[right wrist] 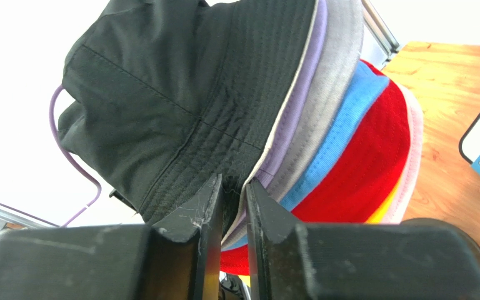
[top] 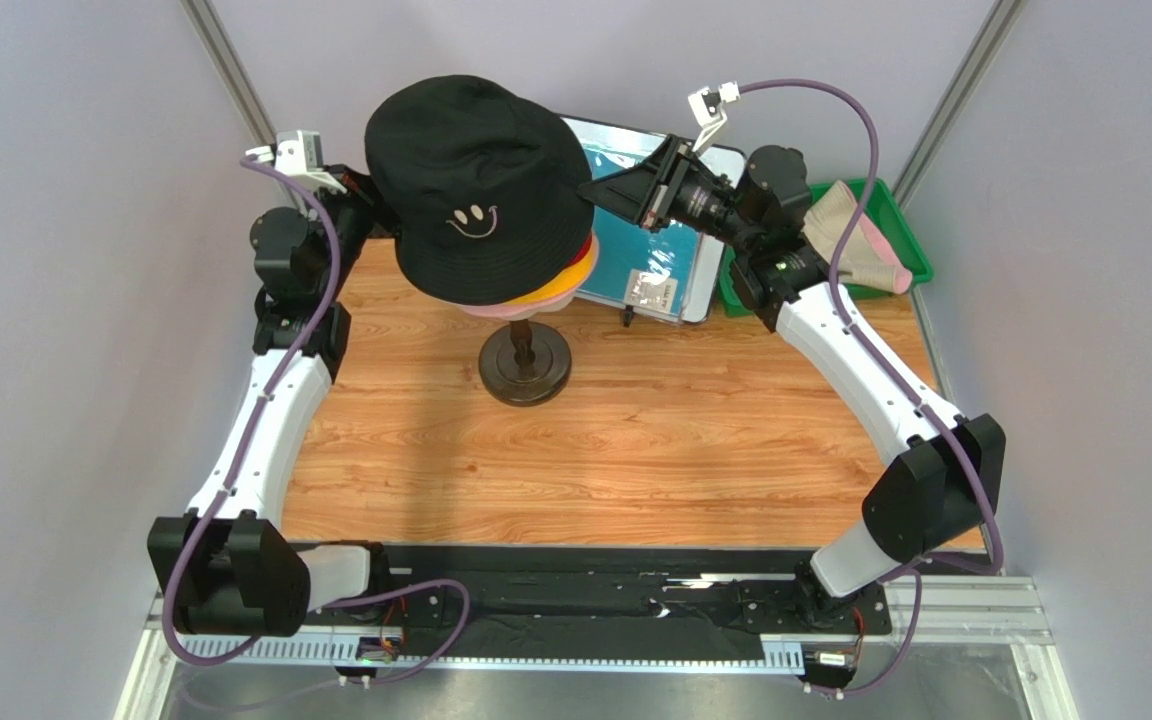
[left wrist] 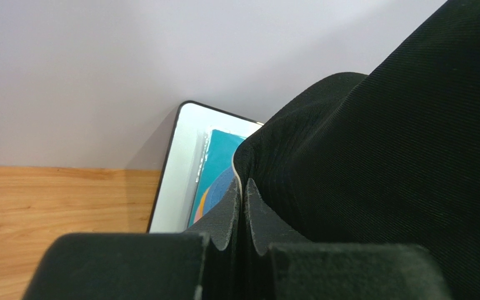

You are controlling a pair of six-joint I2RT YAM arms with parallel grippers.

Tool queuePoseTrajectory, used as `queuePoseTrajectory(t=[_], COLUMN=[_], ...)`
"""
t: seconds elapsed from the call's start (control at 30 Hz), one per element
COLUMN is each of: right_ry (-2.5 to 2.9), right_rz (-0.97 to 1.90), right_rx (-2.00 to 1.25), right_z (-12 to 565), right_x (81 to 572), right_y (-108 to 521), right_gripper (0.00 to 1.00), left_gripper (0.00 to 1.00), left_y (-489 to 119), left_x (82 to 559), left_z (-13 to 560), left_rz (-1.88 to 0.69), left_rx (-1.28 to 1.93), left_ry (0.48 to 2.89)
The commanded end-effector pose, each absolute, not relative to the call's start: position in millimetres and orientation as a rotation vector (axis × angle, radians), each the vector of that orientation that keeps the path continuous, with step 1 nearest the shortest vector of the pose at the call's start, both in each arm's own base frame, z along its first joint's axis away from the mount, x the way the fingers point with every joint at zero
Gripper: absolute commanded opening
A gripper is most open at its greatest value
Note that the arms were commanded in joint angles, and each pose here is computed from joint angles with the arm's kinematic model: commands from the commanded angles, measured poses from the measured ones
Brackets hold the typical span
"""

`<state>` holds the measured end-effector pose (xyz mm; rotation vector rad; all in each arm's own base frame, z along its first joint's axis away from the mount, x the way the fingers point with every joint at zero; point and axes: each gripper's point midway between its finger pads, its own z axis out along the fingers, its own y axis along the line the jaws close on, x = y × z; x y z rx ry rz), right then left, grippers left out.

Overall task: Stack the hats
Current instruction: Stack the hat on the hat.

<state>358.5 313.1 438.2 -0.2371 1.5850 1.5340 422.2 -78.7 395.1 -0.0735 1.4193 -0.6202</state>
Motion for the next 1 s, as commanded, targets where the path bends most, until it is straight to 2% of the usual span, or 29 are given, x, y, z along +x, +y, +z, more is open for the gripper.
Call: queuePoseTrajectory(t=[0.0, 0.07, 0.1, 0.37, 0.53, 0.57, 0.6, 0.63, 0.67, 0.7, 0.73, 0.8, 0.83, 0.93, 0.97], right_ry=[1.601, 1.636, 1.654, 1.744, 1.732, 1.723, 1.715, 1.734, 1.735, 1.734, 1.731, 1.732, 1.736, 1.734, 1.728], right_rz=[1.534, 1.532, 1.526, 1.443, 1.413, 1.407, 1.393, 1.336, 1.315, 1.307, 1.294, 1.27, 1.256, 1.181, 1.137], right_rx=[-0.28, -0.268, -0.257, -0.201, -0.217, -0.229, -0.231, -0.234, -0.224, -0.222, -0.219, -0.205, -0.195, -0.16, -0.146], right_z=[442.5, 432.0, 426.2, 392.0, 398.2, 404.3, 409.1, 411.7, 411.9, 414.5, 416.0, 418.9, 418.6, 421.6, 422.4], right_x=[348.9, 353.6, 356.5, 365.8, 363.4, 361.9, 361.3, 360.1, 362.1, 359.3, 360.2, 357.2, 357.2, 356.2, 358.9], right_y=[314.7, 316.8, 316.8, 312.0, 309.2, 308.4, 306.0, 300.6, 297.5, 294.5, 290.5, 281.8, 277.0, 253.3, 242.1], right_gripper=[0.16, 0.1, 0.01, 0.0, 0.0, 0.0, 0.02, 0.18, 0.37, 0.44, 0.53, 0.59, 0.79, 0.92, 0.93], left_gripper=[0.0, 0.0, 0.0, 0.0, 0.0, 0.02, 0.17, 0.5, 0.55, 0.6, 0.8, 0.89, 0.95, 0.98, 0.99], left_y=[-88.4, -90.7, -89.7, -85.5, -89.0, -89.4, -89.7, -86.0, -83.2, -79.6, -72.5, -61.5, -53.2, -33.6, -28.1], left_x=[418.7, 417.4, 418.5, 417.6, 413.3, 411.3, 408.6, 402.8, 398.8, 396.6, 393.2, 385.7, 380.6, 366.0, 361.2], left_z=[310.8, 311.0, 308.1, 283.8, 289.7, 299.9, 301.5, 320.5, 317.4, 318.6, 328.6, 324.3, 333.9, 337.4, 337.0], left_rz=[-0.578, -0.576, -0.571, -0.539, -0.558, -0.564, -0.566, -0.558, -0.547, -0.532, -0.5, -0.452, -0.424, -0.436, -0.431], left_rx=[-0.052, -0.044, -0.051, -0.079, -0.07, -0.069, -0.075, -0.096, -0.12, -0.142, -0.172, -0.224, -0.255, -0.333, -0.353], left_ry=[1.685, 1.683, 1.69, 1.732, 1.73, 1.712, 1.723, 1.708, 1.733, 1.737, 1.716, 1.753, 1.733, 1.734, 1.738])
